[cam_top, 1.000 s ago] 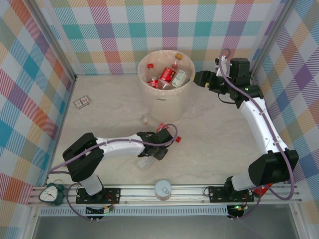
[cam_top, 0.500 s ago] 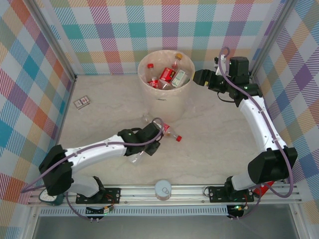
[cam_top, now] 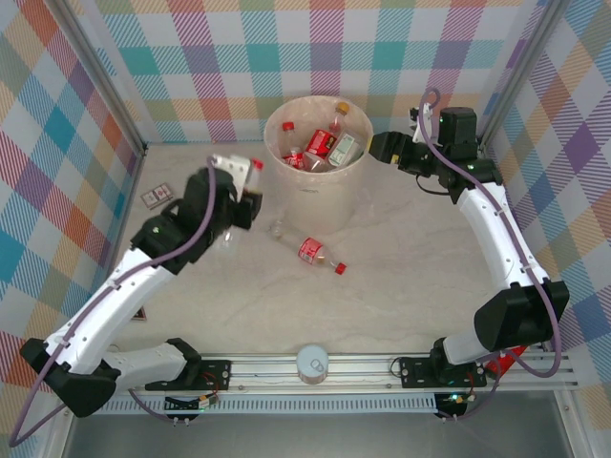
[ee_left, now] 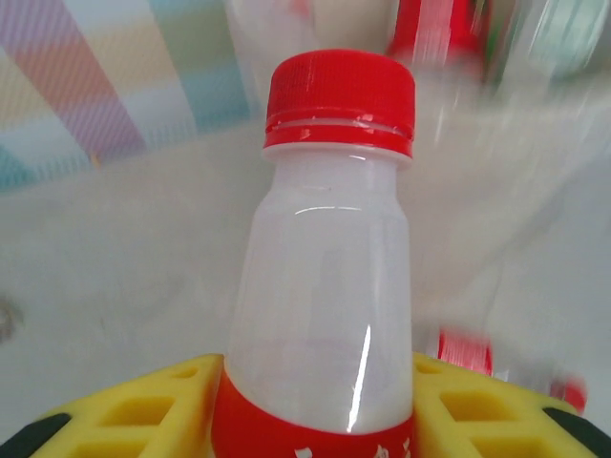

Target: Put the plastic bottles in the bin

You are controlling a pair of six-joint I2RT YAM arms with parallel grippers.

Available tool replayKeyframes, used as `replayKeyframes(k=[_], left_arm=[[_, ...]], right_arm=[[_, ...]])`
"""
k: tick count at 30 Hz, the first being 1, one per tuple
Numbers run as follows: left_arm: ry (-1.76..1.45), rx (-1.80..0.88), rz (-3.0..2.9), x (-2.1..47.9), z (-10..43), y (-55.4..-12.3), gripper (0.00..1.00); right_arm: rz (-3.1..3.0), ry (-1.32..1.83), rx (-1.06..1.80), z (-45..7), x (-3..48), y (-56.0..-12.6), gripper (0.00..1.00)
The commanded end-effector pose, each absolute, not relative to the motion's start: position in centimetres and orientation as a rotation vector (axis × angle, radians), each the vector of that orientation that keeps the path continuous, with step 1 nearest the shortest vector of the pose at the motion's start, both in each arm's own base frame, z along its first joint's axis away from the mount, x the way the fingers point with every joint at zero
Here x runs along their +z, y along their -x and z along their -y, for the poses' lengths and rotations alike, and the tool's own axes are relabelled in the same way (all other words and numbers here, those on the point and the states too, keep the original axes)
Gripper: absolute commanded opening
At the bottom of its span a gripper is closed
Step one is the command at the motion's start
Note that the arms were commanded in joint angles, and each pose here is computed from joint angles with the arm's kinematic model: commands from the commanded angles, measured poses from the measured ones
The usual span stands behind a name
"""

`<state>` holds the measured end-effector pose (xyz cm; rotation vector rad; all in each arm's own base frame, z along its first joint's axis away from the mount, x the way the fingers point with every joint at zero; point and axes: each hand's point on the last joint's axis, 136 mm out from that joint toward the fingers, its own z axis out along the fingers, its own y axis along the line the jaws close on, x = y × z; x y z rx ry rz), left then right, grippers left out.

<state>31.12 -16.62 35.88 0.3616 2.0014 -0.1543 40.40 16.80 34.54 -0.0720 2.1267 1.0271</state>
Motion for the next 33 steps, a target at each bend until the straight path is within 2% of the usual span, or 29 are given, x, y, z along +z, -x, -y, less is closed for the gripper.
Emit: replayKeyframes(k=[1,4,8,15,20,25,33], left_arm=[[-0.404,-0.239,-1.786,43.5,19.4,-33.4,0.43],[-0.343,-0.267,-1.663,48.2,20.8,-36.1,0.43],[-0.319,-0.323,-1.538,51.3,23.6,-39.3,0.45],[-0.285,-0.309,-1.461,51.5,26.6,-45.3,0.47],[-0.318,-0.302,-1.496,48.9,28.9,-49.6,0.48],[-0.319,-0.268,-1.632,44.3,28.8,-53.7,0.47],[-0.374,-0.259,-1.854,35.9,27.8,-56.1,0.47]], right_arm=[[-2.107,0.093,1.088,-17.8,35.1,-41.2,0.73],[-2.139,0.059,1.091,-17.9,33.8,-42.2,0.73],[-2.160,0.049,1.116,-18.3,32.7,-43.0,0.73],[-2.200,0.055,1.143,-18.9,31.2,-43.8,0.72],[-2.208,0.056,1.144,-18.9,30.8,-43.7,0.72],[-2.213,0.063,1.135,-18.9,30.7,-43.5,0.72],[-2.224,0.077,1.126,-18.9,30.5,-43.5,0.72]])
